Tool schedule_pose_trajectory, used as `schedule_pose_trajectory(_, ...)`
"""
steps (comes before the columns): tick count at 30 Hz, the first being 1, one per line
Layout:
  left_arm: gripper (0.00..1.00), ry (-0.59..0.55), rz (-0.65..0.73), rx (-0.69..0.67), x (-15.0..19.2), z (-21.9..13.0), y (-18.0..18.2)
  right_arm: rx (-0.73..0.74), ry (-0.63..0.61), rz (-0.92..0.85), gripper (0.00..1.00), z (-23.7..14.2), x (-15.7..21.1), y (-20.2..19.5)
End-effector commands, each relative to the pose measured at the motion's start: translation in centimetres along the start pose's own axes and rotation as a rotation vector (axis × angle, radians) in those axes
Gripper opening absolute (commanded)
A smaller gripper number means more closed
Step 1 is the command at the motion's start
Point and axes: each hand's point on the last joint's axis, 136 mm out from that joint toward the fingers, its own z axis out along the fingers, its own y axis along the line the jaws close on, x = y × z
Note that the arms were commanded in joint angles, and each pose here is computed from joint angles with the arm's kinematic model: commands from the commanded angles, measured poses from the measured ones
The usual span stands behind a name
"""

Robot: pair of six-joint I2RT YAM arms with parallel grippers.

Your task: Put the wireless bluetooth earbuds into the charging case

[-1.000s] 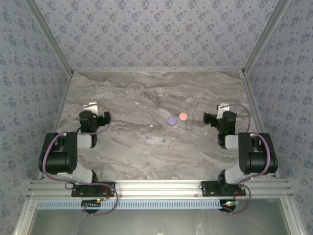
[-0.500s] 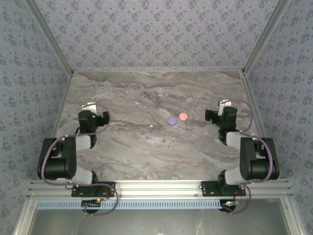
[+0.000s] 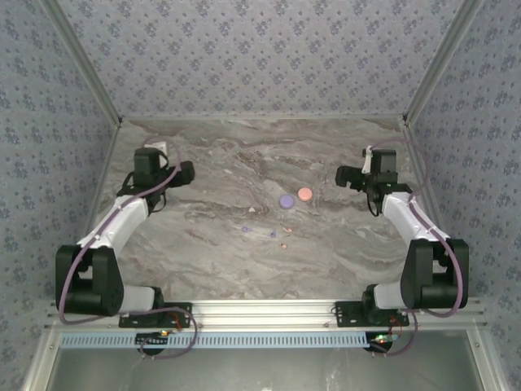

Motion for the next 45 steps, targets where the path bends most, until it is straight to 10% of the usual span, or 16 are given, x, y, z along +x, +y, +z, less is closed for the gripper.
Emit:
schedule_pose_trajectory(1,0.99,0.200,0.035,0.145,3.3,0.7,-4.8,-0.162,0.186,0.048,1.00,-0.3,3.7,3.5)
schedule_pose_trajectory(25,0.86,0.518,0.466,0.306,12.9,5.7,-27.8,-0.049,0.247,0.089,0.95,-1.4,7.4,1.6)
schedule_pose_trajectory(45,0.72,0.626,0.505,0.323,17.3,9.7,-31.0,-0.050,0.243,0.112,0.95,-2.4,7.7,0.9)
